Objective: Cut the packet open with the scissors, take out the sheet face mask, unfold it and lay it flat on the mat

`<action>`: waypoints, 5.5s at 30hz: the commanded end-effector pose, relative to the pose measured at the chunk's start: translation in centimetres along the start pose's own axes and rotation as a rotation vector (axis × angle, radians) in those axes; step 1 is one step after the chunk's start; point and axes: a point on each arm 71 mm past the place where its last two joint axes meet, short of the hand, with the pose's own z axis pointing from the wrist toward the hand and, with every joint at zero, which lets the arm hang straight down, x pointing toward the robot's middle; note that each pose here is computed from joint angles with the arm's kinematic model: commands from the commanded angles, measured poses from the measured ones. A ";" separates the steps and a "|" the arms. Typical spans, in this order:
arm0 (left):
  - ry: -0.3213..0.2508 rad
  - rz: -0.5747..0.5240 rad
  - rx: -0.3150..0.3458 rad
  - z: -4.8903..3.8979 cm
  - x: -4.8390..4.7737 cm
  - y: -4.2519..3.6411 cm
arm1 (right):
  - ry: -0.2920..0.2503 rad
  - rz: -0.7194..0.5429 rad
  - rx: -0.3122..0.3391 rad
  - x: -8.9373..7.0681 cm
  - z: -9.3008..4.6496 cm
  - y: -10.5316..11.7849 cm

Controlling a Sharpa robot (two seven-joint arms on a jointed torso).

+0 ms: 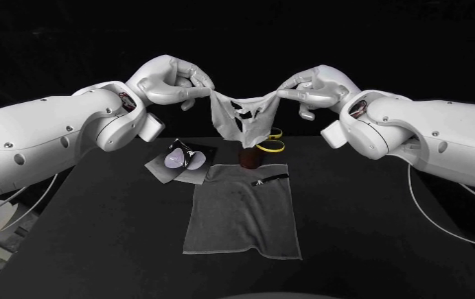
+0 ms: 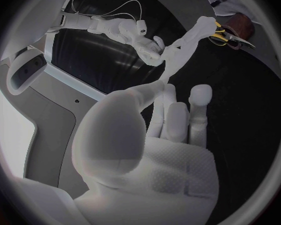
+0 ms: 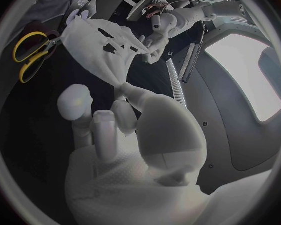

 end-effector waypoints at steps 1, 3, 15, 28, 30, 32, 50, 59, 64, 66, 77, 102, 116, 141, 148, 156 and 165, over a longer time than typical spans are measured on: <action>0.015 0.029 0.002 -0.13 -0.15 -0.25 | -0.005 0.014 -0.019 0.2 -0.1 0.3; 0.058 0.039 -0.020 -0.23 0.38 0.13 | 0.000 0.016 0.003 0.1 0.0 0.0; 0.049 0.047 0.006 0.03 0.32 -0.79 | 0.022 0.011 -0.030 0.9 0.0 0.5; 0.086 0.066 -0.028 -0.60 0.65 -0.12 | 0.046 0.015 -0.031 1.6 0.0 0.6; 0.055 0.058 -0.004 -0.49 0.44 -0.45 | 0.033 0.019 -0.049 1.6 -0.1 0.8; 0.070 0.059 -0.019 -0.51 0.47 -0.26 | 0.026 0.017 -0.035 1.2 -0.1 0.5; 0.070 0.038 -0.022 -0.59 0.90 -0.20 | 0.031 0.039 -0.012 1.6 -0.3 -0.5; 0.085 0.058 -0.036 -0.63 1.14 0.00 | 0.030 0.062 -0.009 1.4 -0.6 -0.3; 0.023 0.041 -0.027 -0.93 0.24 -0.05 | 0.036 0.074 -0.039 2.0 -1.0 0.1; 0.077 0.048 -0.052 -1.19 0.91 0.34 | 0.027 0.063 -0.038 1.2 -1.1 0.2; 0.097 0.045 -0.056 -2.58 1.37 0.56 | 0.089 0.059 -0.020 1.8 -2.4 -0.3; 0.182 0.057 -0.089 -3.79 4.21 2.14 | 0.127 0.037 -0.039 2.8 -2.2 0.0; 0.173 0.066 -0.094 -3.67 4.21 2.46 | 0.143 0.020 -0.047 3.0 -1.5 0.5; 0.018 -0.119 -0.281 -6.12 8.86 8.26 | 0.082 0.052 -0.072 3.4 -1.2 1.6; 0.001 -0.162 -0.337 -6.82 11.63 9.85 | 0.082 0.057 -0.079 3.5 -1.1 1.9; -0.016 -0.197 -0.386 -7.71 13.52 11.04 | 0.108 0.067 -0.096 4.7 -0.5 2.5; -0.025 -0.214 -0.427 -7.66 14.91 11.75 | 0.117 0.073 -0.101 5.2 0.3 2.6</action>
